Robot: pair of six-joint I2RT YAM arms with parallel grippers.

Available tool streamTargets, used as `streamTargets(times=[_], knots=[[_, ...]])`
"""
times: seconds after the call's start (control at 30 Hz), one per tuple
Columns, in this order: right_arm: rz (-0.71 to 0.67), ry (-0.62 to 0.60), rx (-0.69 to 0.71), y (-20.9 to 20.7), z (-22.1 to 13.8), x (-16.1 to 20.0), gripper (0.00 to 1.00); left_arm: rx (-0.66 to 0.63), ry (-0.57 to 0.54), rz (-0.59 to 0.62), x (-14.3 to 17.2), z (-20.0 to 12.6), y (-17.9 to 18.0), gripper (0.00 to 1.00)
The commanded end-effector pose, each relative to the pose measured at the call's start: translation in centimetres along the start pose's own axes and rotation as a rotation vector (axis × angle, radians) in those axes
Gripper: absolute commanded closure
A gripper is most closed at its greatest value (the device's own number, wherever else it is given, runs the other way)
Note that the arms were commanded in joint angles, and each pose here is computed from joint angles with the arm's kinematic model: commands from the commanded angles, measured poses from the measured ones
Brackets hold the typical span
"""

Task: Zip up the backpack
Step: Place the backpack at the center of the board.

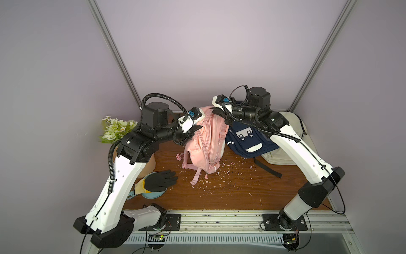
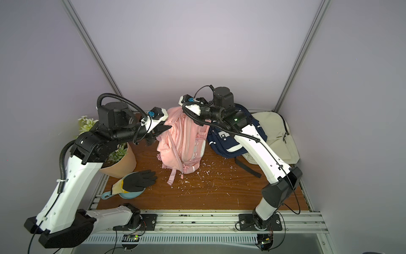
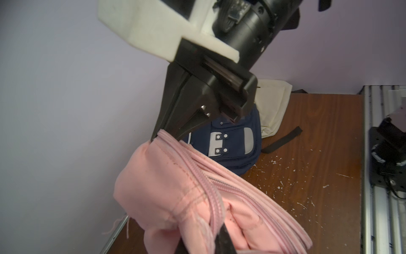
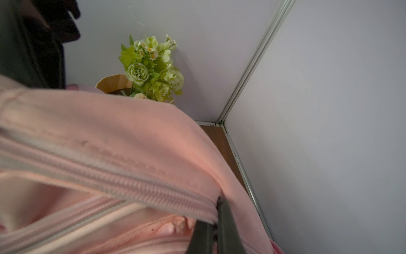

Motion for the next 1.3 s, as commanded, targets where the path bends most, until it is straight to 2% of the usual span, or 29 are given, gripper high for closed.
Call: streamTargets(times=[0.0, 0.03, 0.1, 0.2, 0.3, 0.4, 0.57, 0.7, 0.8, 0.83, 0.93, 1.03, 1.1, 1.27], knots=[[0.277, 0.055, 0.386, -3.7, -1.1, 0.0, 1.00, -0.616, -0.363, -0.187, -5.4, -5.0, 5.0, 0.64], [0.351, 0.097, 0.462, -4.5, -1.1, 0.5, 1.00, -0.750, -0.364, -0.289, -4.9, -5.5, 6.0, 0.52], [0.459, 0.188, 0.591, -5.4, -0.6, 2.0, 1.00, -0.865, -0.351, -0.428, -3.8, -5.9, 6.9, 0.41], [0.595, 0.297, 0.709, -6.7, 0.4, 4.9, 1.00, -0.888, -0.363, -0.586, -1.7, -5.5, 7.3, 0.34], [0.720, 0.381, 0.750, -7.6, 1.2, 8.6, 1.00, -0.878, -0.363, -0.692, 2.0, -3.8, 7.0, 0.25], [0.807, 0.440, 0.787, -7.7, 1.3, 12.1, 1.00, -0.819, -0.263, -0.790, 6.9, -0.2, 7.3, 0.24], [0.913, 0.517, 0.850, -7.1, 0.2, 18.5, 1.00, -0.612, -0.017, -0.969, 16.0, 7.9, 5.7, 0.25], [0.976, 0.578, 0.815, -6.2, 0.1, 23.1, 1.00, -0.504, 0.214, -1.005, 22.0, 12.9, 4.2, 0.30], [0.991, 0.628, 0.781, -5.2, 0.6, 25.3, 1.00, -0.465, 0.301, -0.998, 24.4, 15.0, 2.9, 0.31], [0.993, 0.641, 0.770, -4.9, 0.7, 25.8, 0.96, -0.462, 0.324, -0.994, 25.0, 15.5, 2.4, 0.31], [0.989, 0.688, 0.771, -4.1, 0.1, 26.7, 0.67, -0.458, 0.392, -0.999, 27.1, 16.6, 1.8, 0.33], [0.966, 0.692, 0.803, -3.0, -2.0, 26.2, 0.48, -0.430, 0.430, -1.013, 28.8, 17.5, 1.3, 0.38], [0.945, 0.707, 0.832, -2.2, -3.8, 25.8, 0.41, -0.421, 0.444, -1.021, 29.7, 18.0, 1.0, 0.41], [0.935, 0.803, 0.843, 0.9, -8.4, 26.9, 0.35, -0.447, 0.514, -1.028, 31.7, 19.3, 1.3, 0.64]])
Point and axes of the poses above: each gripper's point midway between its finger pads, its own z axis out along the fingers, its own y axis along the line the jaws close on, x = y × z, the point moved 9 cm from there along -z, back along the fingers, and after that the axes turned 11 degrees about -z, right-handed, at the moved point
